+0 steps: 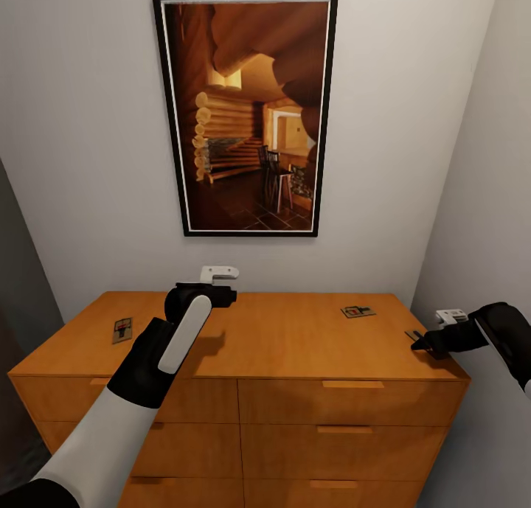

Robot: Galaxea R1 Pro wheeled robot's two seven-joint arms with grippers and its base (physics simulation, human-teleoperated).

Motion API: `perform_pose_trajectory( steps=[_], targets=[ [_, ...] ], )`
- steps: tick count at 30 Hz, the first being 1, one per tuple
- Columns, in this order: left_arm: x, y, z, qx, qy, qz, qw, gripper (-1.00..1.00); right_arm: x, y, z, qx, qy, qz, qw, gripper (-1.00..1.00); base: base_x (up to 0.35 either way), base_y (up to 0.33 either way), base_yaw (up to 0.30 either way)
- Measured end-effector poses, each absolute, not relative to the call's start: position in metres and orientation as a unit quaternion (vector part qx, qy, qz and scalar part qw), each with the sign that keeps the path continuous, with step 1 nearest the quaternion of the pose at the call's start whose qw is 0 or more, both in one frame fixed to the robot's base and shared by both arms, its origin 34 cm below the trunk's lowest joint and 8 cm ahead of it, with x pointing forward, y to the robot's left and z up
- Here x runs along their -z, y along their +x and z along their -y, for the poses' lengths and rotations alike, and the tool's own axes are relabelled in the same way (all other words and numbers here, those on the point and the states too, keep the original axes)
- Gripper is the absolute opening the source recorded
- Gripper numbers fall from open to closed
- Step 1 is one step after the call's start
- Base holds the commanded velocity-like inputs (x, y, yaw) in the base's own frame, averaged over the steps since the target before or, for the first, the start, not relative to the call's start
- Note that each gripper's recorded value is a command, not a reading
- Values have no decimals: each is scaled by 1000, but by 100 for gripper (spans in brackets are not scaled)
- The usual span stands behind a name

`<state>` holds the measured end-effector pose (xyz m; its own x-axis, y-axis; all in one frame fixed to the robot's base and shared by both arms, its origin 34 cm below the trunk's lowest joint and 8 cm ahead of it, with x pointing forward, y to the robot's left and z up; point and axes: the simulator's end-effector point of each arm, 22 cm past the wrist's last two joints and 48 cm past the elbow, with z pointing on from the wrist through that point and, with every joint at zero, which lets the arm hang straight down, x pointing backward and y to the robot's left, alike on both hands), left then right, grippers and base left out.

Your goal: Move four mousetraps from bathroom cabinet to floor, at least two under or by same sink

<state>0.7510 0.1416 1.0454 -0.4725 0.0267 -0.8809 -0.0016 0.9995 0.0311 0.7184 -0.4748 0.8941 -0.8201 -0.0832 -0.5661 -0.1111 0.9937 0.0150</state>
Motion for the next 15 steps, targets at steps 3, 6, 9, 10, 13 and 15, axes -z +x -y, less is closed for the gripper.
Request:
perform_pose_trajectory(
  steps=[3,6,9,10,13,15],
  targets=[
    [-1045,751,-141,-14,7,-858,514,100,-894,718,476,-21,-52,-954,296,-100,0,0,0],
    [-1045,751,-142,-14,7,-858,513,100,-895,719,474,-24,-52,-953,296,-100,0,0,0],
    [-1045,751,-142,-14,7,-858,514,100,-896,719,474,-24,-53,-953,297,-100,0,0,0],
    [-1045,751,-142,-14,7,-858,514,100,-897,719,474,-24,-53,-953,298,-100,0,0,0],
    [-1045,751,-142,-14,7,-858,513,100,-899,720,473,-23,-54,-952,300,-100,0,0,0],
    [-1045,751,-142,-14,7,-858,514,100,-900,721,473,-22,-55,-952,301,-100,0,0,0]
  ],
)
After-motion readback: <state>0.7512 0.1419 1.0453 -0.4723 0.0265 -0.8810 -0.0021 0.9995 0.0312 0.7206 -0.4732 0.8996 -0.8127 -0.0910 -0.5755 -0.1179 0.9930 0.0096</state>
